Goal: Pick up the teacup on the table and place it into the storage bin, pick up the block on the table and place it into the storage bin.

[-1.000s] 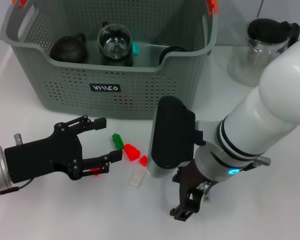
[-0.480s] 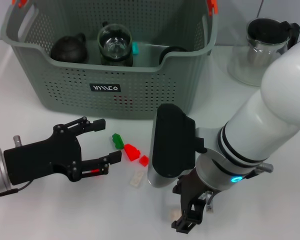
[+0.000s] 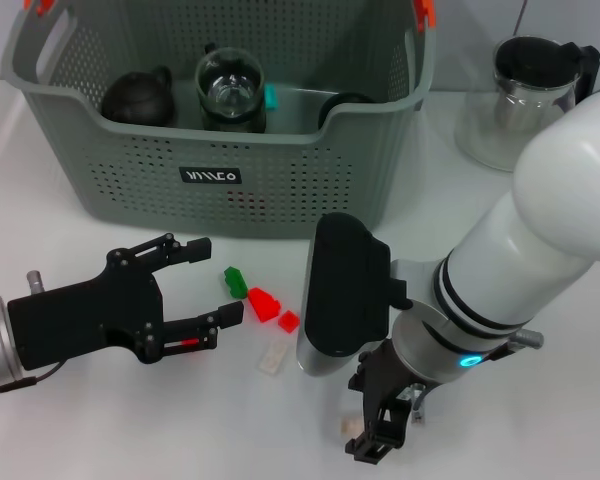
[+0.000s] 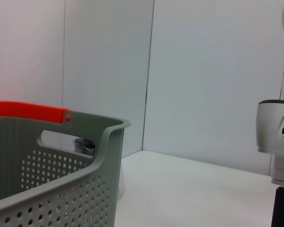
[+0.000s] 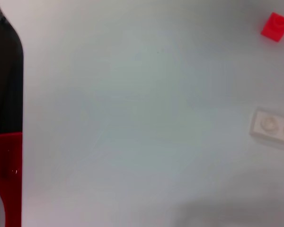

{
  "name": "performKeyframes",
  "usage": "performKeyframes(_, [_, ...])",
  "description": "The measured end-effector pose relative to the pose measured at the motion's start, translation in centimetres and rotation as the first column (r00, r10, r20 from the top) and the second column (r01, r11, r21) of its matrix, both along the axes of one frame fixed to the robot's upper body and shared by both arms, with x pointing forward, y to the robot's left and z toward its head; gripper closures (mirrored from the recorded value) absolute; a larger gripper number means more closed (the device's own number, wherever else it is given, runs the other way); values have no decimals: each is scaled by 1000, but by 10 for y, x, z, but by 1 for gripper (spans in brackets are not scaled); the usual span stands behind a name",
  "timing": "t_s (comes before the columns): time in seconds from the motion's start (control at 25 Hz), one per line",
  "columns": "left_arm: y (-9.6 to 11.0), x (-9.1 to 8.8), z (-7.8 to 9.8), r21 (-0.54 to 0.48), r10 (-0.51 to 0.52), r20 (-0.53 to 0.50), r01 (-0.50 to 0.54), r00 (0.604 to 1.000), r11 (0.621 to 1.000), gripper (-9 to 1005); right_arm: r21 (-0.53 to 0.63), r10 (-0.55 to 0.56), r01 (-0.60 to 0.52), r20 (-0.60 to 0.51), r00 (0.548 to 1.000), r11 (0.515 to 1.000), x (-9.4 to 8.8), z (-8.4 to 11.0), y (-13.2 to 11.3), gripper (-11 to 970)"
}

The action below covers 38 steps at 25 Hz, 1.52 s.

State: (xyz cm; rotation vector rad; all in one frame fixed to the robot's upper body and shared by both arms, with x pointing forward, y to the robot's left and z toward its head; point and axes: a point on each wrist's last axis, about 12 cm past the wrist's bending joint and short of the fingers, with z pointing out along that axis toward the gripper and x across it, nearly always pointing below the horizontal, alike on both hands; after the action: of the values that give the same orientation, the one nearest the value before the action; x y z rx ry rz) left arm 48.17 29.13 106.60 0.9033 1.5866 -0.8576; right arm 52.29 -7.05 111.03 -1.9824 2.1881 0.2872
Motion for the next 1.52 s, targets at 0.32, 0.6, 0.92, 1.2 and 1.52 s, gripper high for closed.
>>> performKeyframes(0.32, [0, 0, 0, 0, 0, 0, 0, 1000, 1000, 153, -2, 3, -3, 4, 1000, 1000, 1, 0, 1, 244])
performKeyframes(0.6, [-1, 1, 0, -1, -2, 1, 2, 1000, 1000, 152, -8, 9, -9, 7, 1000, 1000, 0, -3, 2, 442])
performKeyframes(0.92, [-1, 1, 0, -1, -2, 1, 2, 1000, 1000, 152, -11, 6, -6, 5, 1000, 1000, 0, -3, 2, 540])
performKeyframes(1.2, [-1, 1, 0, -1, -2, 1, 2, 1000, 1000, 152, -17, 7, -7, 2, 1000, 1000, 0, -3, 2, 628])
performKeyframes(1.52, [0, 0, 0, -1, -1, 0, 1, 1000, 1000, 152, -19, 13, -13, -1, 1000, 1000, -2, 0, 2, 809])
